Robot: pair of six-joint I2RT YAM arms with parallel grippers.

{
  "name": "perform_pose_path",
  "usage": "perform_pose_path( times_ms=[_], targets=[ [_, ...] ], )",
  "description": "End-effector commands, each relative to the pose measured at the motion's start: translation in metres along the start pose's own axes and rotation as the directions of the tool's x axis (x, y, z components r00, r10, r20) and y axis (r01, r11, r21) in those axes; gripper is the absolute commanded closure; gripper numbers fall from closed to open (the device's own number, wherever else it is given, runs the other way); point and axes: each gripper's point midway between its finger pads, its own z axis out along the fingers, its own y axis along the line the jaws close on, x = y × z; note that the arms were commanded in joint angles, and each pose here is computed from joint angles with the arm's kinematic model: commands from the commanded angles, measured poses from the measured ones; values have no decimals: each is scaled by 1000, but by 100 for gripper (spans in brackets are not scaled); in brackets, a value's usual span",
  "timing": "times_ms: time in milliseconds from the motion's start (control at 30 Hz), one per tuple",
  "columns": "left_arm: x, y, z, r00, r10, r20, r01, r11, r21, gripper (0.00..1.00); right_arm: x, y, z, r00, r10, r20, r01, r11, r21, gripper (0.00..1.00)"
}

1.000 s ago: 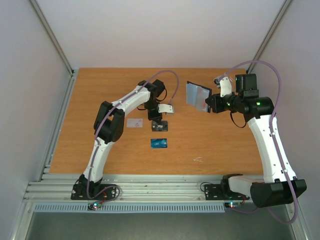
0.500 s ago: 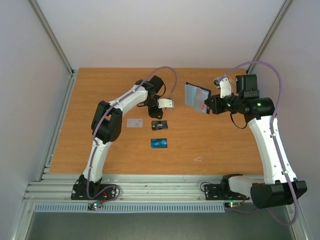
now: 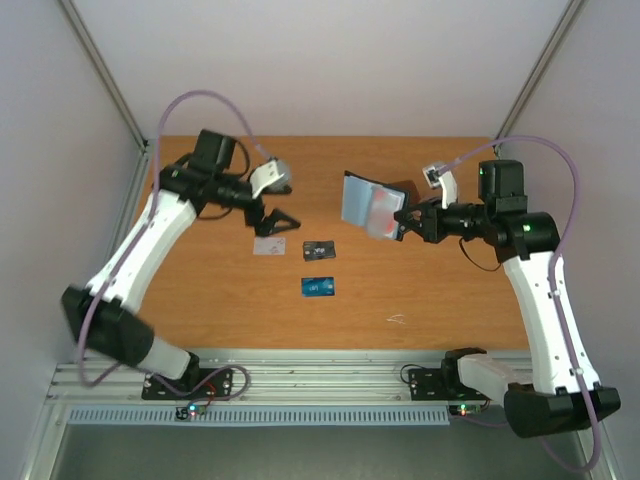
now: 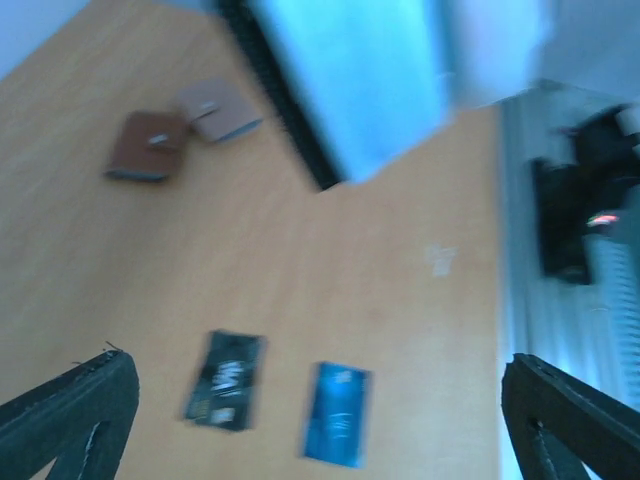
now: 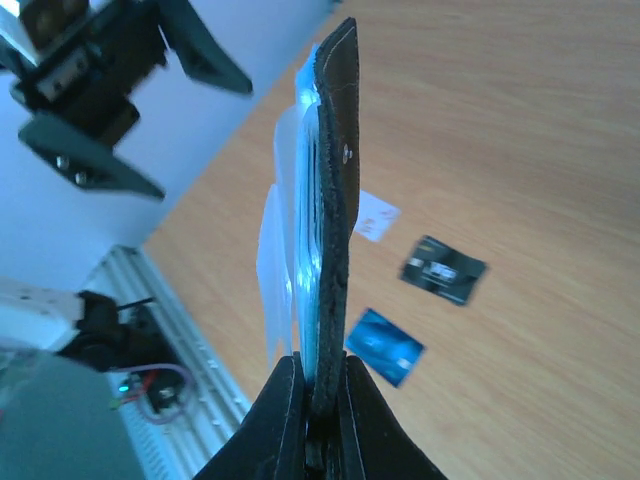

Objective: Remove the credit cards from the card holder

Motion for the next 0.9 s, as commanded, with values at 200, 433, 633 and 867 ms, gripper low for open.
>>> perform_pose_path(
  times_ms=[200,433,633,867],
  targets=[
    [-49,-106,-50,840,-214,498,135,972,190,1,-4,99,-27,988,-73,136,122,910,-397,99],
    [-48,-131,-61,820,-246,516,129,959,252,1,10,132,-15,989,-128,72,147,848,-510,99],
    [-36,-154,-58,845,-262,467,103,936,337,5,14,144,6,986,-168,12,147,825,-546,99],
    [-28,-156,-53,844,-225,486,84,952,295,100,11,151,29,974,-227,8,198,831,-520,99]
  ],
)
